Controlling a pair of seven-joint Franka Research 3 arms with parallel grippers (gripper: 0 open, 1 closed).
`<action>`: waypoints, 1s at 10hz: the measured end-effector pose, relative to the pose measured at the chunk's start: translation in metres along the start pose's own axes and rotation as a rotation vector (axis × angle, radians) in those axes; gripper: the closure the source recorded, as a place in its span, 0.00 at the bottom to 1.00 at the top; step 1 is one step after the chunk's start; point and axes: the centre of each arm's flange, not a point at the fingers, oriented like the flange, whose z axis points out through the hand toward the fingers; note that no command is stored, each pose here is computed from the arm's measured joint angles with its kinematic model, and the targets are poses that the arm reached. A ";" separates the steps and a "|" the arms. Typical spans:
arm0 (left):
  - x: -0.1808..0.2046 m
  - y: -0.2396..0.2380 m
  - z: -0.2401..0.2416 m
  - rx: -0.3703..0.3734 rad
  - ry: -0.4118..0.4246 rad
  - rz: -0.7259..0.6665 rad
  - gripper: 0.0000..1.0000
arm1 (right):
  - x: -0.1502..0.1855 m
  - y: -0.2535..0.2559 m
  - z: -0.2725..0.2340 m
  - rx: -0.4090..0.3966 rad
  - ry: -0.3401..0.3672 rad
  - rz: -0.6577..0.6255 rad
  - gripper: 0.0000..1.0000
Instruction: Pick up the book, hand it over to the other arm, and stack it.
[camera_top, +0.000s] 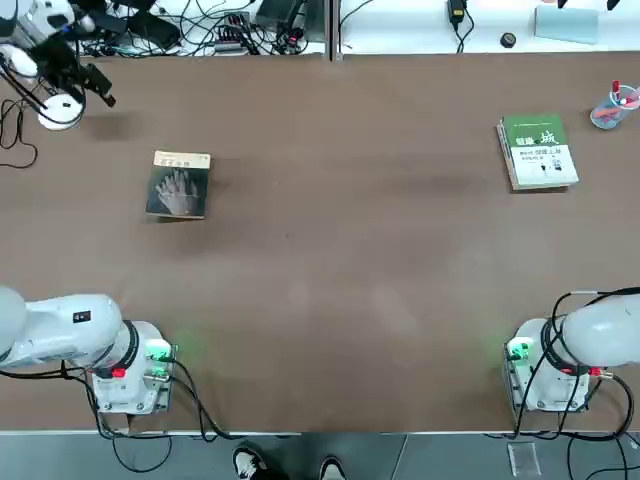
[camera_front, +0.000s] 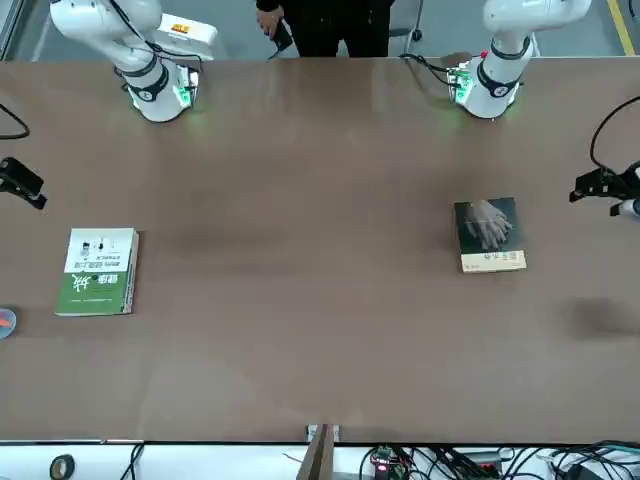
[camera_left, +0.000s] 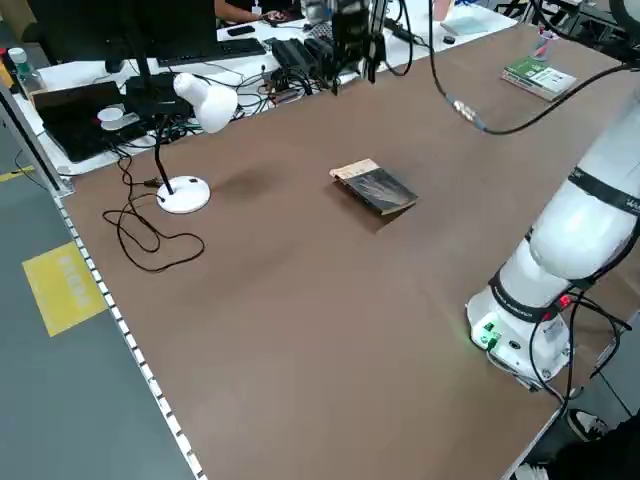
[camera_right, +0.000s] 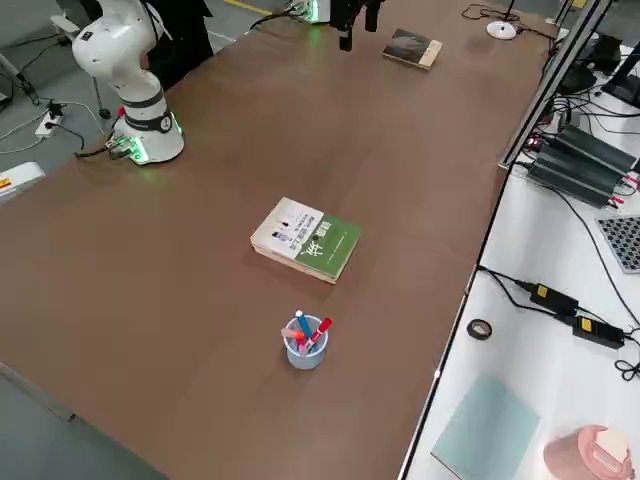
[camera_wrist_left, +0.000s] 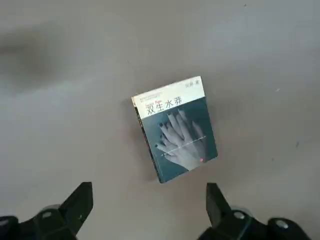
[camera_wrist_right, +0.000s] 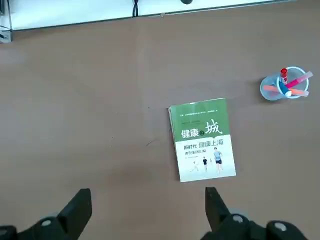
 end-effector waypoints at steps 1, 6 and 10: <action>-0.002 -0.010 0.015 -0.029 -0.003 -0.005 0.00 | 0.000 0.000 0.000 0.000 0.000 0.000 0.00; -0.004 -0.057 0.080 -0.158 -0.022 -0.021 0.00 | -0.002 -0.001 0.002 -0.003 -0.016 -0.002 0.00; -0.009 -0.090 0.128 -0.264 -0.029 -0.027 0.00 | -0.002 -0.001 0.003 -0.005 -0.027 -0.002 0.00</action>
